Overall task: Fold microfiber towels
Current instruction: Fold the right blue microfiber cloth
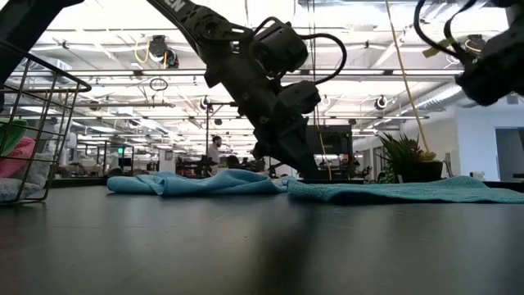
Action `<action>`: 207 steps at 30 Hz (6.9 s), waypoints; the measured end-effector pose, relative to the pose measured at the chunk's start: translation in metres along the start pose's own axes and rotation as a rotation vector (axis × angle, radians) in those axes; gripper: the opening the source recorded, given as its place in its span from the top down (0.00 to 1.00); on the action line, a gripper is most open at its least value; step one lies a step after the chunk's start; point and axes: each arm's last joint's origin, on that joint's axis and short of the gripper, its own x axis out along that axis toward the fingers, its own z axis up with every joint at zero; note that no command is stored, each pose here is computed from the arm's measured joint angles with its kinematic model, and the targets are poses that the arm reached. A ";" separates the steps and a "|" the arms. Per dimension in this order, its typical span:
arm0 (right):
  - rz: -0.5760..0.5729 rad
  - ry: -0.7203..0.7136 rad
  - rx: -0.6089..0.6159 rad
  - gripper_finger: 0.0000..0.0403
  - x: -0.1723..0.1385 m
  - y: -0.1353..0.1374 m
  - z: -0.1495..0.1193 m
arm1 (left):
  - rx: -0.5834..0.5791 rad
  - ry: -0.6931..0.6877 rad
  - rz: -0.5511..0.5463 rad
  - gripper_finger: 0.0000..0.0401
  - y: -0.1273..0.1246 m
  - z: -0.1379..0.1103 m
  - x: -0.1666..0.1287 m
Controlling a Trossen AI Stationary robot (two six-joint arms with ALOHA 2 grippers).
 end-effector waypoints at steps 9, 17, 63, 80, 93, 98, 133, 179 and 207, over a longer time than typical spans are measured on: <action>-0.060 -0.005 0.098 0.69 0.026 -0.020 0.005 | 0.019 0.001 -0.002 0.94 0.000 0.000 0.000; 0.026 -0.010 0.207 0.57 0.049 -0.031 0.010 | 0.019 0.001 -0.002 0.94 0.000 0.000 0.000; 0.079 -0.333 0.281 1.00 0.023 -0.032 0.026 | 0.002 -0.005 0.007 0.94 0.000 0.001 -0.001; 0.126 -0.399 0.177 1.00 -0.015 -0.029 0.045 | -0.017 -0.005 0.004 0.94 0.000 0.001 0.000; 0.149 -0.384 0.071 1.00 -0.023 -0.035 0.051 | 0.311 -0.078 0.055 0.97 -0.040 0.001 -0.004; 0.163 -0.343 0.012 1.00 -0.025 -0.035 0.051 | 0.563 0.032 0.109 0.98 -0.052 -0.014 -0.002; 0.213 -0.360 -0.099 1.00 -0.029 -0.033 0.050 | 0.987 0.046 0.257 0.49 -0.102 -0.045 0.029; 0.482 -0.951 -0.278 1.00 -0.137 -0.010 0.096 | 0.282 -0.239 0.581 1.00 0.019 0.077 -0.203; 0.264 -0.323 -0.393 1.00 -0.140 0.011 0.064 | 0.044 0.107 0.135 1.00 -0.005 0.003 -0.144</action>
